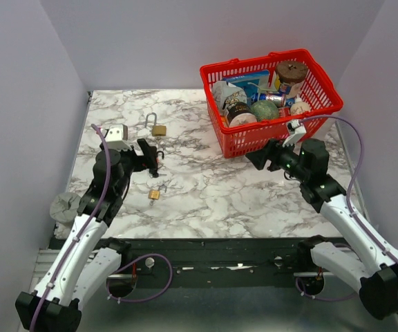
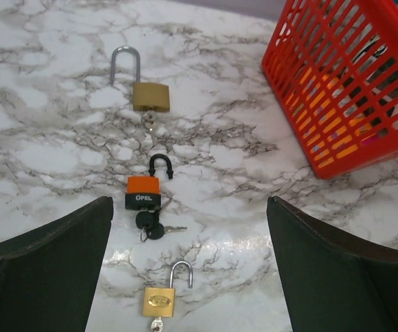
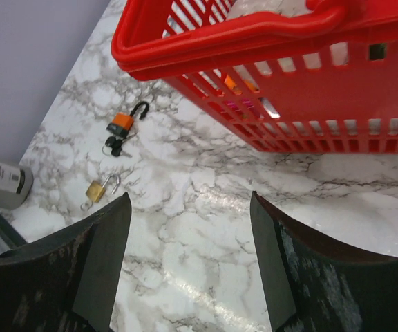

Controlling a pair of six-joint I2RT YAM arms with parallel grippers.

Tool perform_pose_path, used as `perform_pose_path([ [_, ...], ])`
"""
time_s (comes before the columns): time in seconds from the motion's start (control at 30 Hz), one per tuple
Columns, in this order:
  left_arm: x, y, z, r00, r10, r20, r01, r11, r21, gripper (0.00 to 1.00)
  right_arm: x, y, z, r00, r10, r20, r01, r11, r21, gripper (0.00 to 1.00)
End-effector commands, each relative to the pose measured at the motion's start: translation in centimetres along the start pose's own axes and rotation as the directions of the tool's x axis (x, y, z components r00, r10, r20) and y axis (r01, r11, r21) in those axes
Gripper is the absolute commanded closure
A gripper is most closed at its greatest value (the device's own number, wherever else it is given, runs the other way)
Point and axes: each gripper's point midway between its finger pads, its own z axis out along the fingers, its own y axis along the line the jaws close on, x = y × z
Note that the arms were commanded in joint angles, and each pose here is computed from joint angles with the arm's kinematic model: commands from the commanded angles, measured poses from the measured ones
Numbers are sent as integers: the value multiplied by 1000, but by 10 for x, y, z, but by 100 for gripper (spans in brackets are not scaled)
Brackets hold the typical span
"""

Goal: Unlock with the key

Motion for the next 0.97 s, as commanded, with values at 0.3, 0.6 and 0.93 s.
perform_pose_path([
  [0.3, -36, -12, -25, 983, -55, 178, 41, 996, 85, 1, -42, -29, -42, 953, -136, 272, 78, 974, 215, 22],
  [0.6, -38, -13, -26, 983, -60, 176, 45, 995, 89, 1, -47, -29, -50, 939, -165, 303, 96, 968, 230, 22],
  [0.93, -35, -11, -25, 984, -59, 167, 48, 996, 74, 1, -48, -29, -49, 935, -168, 312, 98, 969, 228, 22],
])
